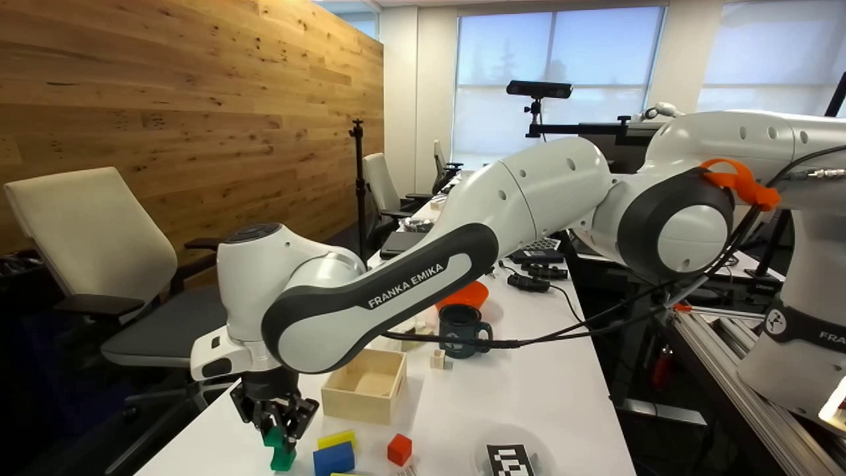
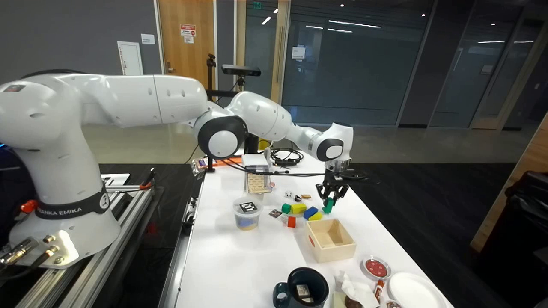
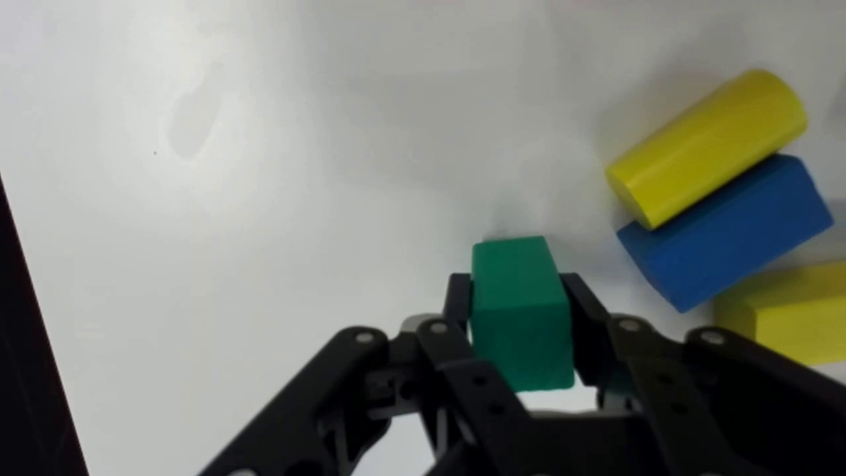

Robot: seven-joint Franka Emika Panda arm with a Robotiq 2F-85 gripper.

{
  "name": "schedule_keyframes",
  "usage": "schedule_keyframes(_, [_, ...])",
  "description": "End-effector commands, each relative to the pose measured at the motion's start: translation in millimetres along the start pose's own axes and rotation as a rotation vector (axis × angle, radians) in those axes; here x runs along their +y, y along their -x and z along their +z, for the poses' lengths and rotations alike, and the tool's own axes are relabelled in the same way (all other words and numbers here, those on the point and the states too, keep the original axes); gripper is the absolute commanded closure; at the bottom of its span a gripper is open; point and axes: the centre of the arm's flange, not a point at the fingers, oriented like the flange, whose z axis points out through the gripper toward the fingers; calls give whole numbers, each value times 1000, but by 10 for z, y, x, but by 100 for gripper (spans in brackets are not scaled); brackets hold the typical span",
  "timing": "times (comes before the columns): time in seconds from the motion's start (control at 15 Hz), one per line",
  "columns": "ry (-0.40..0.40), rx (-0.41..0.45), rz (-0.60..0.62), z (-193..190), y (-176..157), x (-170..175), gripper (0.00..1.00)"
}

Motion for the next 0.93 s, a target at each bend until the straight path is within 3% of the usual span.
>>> schedule_keyframes(0.0, [-4, -4, 13, 183, -143, 361, 88])
schedule_keyframes(0.2, [-13, 3, 17, 220, -172, 341, 88])
schedule_keyframes(0.27, [-17, 2, 15, 227, -181, 335, 75])
schedule_keyframes(0.33, [-17, 2, 15, 223, -187, 337, 38])
schedule_keyframes(0.4, [-17, 4, 17, 212, -192, 334, 38])
schedule_keyframes(0.73, [-14, -1, 34, 89, -162, 291, 4])
schedule_keyframes(0.87, [-17, -14, 47, -39, -125, 203, 0])
